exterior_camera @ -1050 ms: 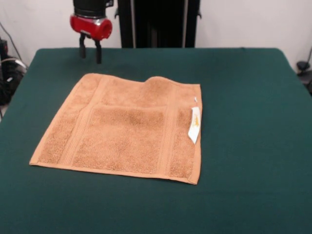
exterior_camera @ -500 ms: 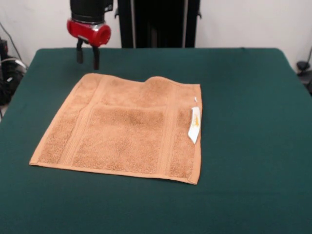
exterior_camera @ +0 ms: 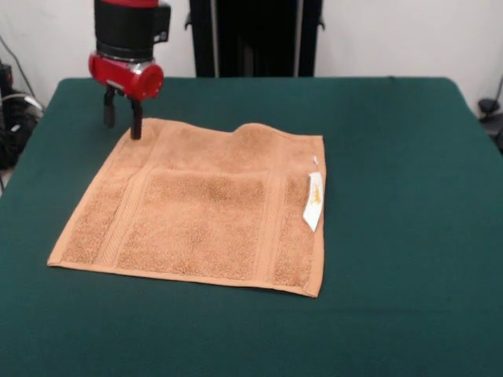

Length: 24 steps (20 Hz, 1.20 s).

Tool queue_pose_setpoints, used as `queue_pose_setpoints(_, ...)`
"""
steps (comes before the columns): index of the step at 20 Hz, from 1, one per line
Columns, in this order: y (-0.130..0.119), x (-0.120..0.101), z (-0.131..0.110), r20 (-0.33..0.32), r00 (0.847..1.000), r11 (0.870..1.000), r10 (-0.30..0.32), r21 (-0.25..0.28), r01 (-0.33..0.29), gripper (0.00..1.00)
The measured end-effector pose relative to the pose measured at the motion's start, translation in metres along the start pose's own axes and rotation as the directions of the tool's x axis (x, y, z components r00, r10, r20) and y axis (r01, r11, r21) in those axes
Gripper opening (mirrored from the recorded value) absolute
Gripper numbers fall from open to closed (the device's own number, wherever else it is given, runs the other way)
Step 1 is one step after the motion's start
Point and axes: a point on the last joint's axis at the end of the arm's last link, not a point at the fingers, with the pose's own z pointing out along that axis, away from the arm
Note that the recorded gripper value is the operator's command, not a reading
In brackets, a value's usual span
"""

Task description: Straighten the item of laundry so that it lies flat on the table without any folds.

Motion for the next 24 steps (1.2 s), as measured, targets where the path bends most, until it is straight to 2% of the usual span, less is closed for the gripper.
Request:
queue_pose_setpoints(6, 0.026, -0.021, 0.017, 0.033, 0.999, 0.999, -0.014, -0.032, 0.015, 1.00)
queue_pose_setpoints(11, 0.041, -0.033, 0.033, 0.042, 0.999, 0.999, 0.007, -0.051, -0.005, 1.00)
queue_pose_setpoints(17, 0.055, -0.030, 0.044, 0.029, 0.999, 0.998, 0.027, -0.058, -0.025, 1.00)
queue_pose_setpoints(24, 0.055, -0.033, 0.045, 0.029, 0.999, 0.998, 0.039, -0.056, -0.038, 1.00)
